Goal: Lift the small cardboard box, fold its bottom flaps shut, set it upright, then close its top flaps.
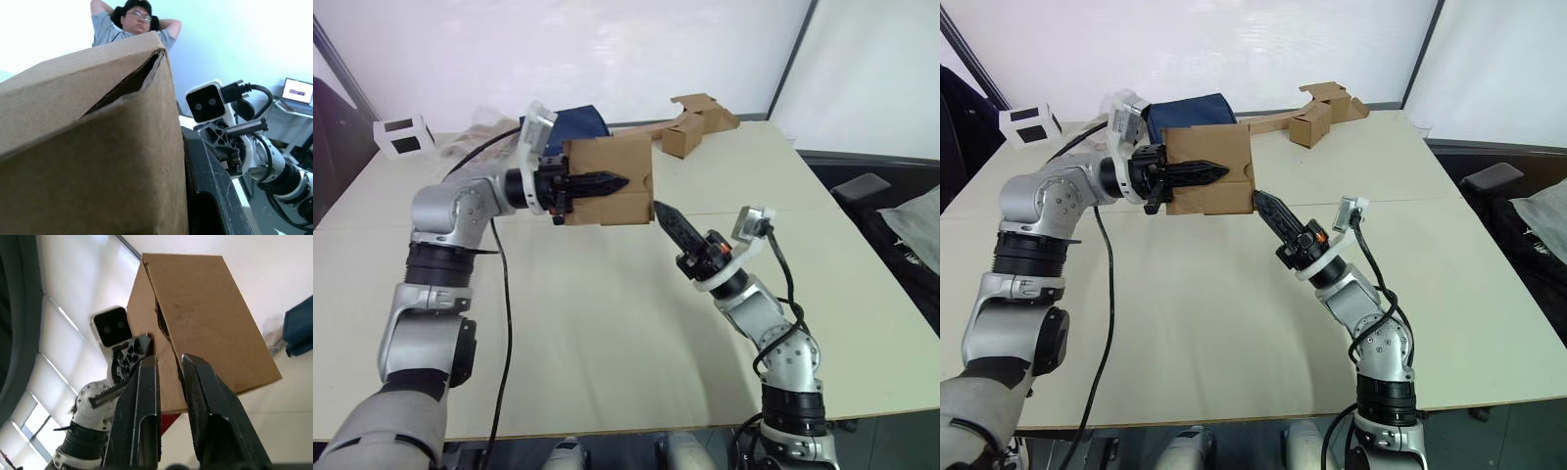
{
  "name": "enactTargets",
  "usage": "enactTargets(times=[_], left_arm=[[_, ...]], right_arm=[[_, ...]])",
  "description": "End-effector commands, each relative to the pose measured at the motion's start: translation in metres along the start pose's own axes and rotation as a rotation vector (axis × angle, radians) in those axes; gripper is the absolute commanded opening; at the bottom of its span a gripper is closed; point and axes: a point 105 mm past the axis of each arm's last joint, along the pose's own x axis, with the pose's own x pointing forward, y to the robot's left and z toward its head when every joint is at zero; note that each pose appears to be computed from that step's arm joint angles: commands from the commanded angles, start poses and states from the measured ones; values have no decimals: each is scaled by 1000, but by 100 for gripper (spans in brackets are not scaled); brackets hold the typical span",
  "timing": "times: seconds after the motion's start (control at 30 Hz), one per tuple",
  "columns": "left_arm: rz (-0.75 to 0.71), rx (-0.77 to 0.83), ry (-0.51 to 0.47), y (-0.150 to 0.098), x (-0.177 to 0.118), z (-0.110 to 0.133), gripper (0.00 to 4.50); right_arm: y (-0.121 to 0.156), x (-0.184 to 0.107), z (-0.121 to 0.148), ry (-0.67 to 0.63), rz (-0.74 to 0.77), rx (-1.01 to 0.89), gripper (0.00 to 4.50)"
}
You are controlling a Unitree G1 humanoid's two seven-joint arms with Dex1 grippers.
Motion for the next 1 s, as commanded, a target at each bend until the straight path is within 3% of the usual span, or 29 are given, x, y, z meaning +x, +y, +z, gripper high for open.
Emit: enactTargets(times=[0.03, 0.43, 0.7, 0.83, 1.0], left_arm=[[-14, 72, -27, -4, 2, 19, 0], [-25, 62, -20, -8, 3, 17, 0], [-58, 68, 1, -18, -6, 26, 0], [-93, 45, -4, -27, -12, 31, 0], [-118, 29, 2, -35, -11, 30, 0]], right_arm=[[22, 9, -4, 24, 93, 2, 76], [31, 16, -14, 81, 140, -28, 76], [35, -13, 34, 52, 97, -144, 76], [15, -28, 66, -37, -13, -193, 76], [-35, -30, 89, -110, -206, -244, 76]])
